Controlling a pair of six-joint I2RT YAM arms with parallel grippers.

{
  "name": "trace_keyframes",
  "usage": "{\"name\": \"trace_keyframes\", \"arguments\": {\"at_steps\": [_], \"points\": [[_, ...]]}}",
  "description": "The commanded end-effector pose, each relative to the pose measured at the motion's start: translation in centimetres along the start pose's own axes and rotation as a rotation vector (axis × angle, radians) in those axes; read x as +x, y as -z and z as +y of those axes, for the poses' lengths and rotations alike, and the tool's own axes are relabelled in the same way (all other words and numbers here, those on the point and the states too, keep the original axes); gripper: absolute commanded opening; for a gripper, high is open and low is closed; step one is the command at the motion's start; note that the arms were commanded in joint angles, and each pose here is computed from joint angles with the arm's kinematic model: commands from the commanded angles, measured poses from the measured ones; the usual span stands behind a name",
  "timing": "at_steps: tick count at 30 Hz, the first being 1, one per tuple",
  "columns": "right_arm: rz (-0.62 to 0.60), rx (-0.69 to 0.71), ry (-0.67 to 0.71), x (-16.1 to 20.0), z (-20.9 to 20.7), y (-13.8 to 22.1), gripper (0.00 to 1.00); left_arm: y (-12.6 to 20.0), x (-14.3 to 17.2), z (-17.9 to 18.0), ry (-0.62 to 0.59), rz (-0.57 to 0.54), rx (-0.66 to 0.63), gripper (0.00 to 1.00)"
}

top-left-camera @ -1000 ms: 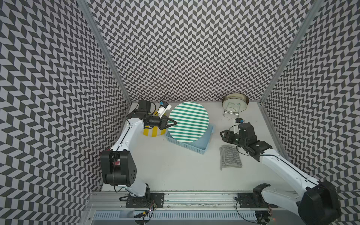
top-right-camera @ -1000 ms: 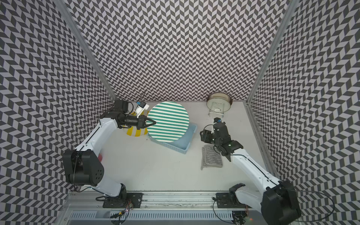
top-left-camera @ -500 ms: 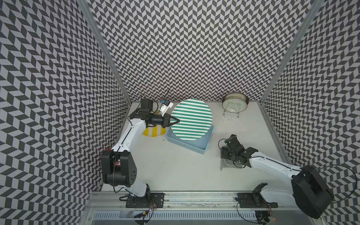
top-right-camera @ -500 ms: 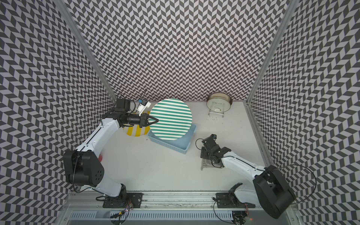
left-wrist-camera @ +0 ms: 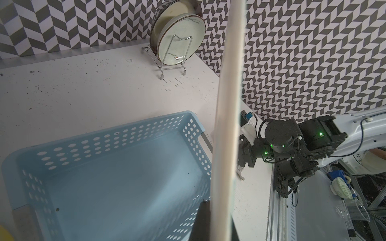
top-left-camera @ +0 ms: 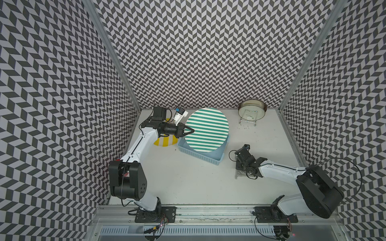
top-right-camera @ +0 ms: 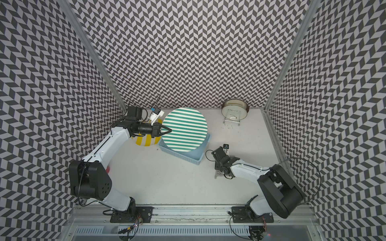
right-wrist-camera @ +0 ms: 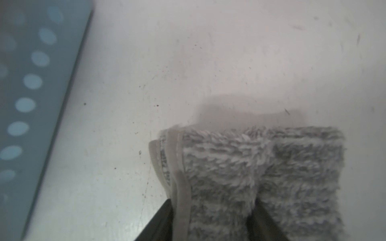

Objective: Wipe the wet plate dry
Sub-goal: Pick up the towel at the center of the board, then wipe the plate with towel.

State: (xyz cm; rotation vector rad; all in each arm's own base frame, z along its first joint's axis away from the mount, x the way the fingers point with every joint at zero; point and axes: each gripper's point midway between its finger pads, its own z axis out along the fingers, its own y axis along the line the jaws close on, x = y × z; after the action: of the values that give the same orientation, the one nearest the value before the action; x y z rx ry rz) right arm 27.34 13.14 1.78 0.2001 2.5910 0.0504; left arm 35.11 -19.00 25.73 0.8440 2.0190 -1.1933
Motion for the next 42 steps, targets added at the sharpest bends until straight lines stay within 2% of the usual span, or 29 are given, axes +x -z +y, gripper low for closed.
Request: {"name": "trace_keyframes", "arguments": {"at_steps": [1,4,9,13,16,19,23,27,35,39,42], "points": [[0.135,0.020,0.024,4.1,-1.0,-1.0,0.32,0.0,-0.8,-0.5,-0.041,-0.024,0.021,0.00],[0.027,-0.043,0.004,1.2,0.1,1.1,0.00,-0.1,-0.5,-0.1,-0.034,-0.022,0.004,0.00],[-0.213,-0.279,0.016,-4.8,3.1,7.6,0.00,-0.1,-0.4,1.1,-0.016,-0.029,-0.060,0.00],[-0.448,-0.494,0.035,-9.5,5.2,15.5,0.00,0.0,-0.8,1.7,-0.003,-0.054,-0.107,0.00],[-0.589,-0.645,0.109,-11.7,6.8,20.9,0.00,0.2,-1.1,1.8,0.025,-0.076,-0.121,0.00],[-0.693,-0.788,0.176,-13.5,8.8,26.1,0.00,0.1,-1.3,1.2,0.032,-0.086,-0.090,0.00],[-0.733,-0.970,0.274,-15.2,12.7,30.6,0.00,-0.2,-1.0,-0.4,0.037,-0.081,0.022,0.00],[-0.744,-0.985,0.376,-16.7,17.8,32.1,0.00,-0.6,-0.5,-2.0,0.036,-0.066,0.117,0.00],[-0.720,-0.856,0.483,-18.1,28.5,28.6,0.00,-0.9,-0.5,-3.3,0.011,-0.057,0.143,0.00],[-0.702,-0.782,0.458,-18.8,31.5,25.4,0.00,-0.9,-0.7,-3.9,-0.006,-0.055,0.151,0.00],[-0.693,-0.664,0.340,-19.9,31.0,22.2,0.00,-0.6,-0.9,-4.5,-0.027,-0.058,0.151,0.00]]}}
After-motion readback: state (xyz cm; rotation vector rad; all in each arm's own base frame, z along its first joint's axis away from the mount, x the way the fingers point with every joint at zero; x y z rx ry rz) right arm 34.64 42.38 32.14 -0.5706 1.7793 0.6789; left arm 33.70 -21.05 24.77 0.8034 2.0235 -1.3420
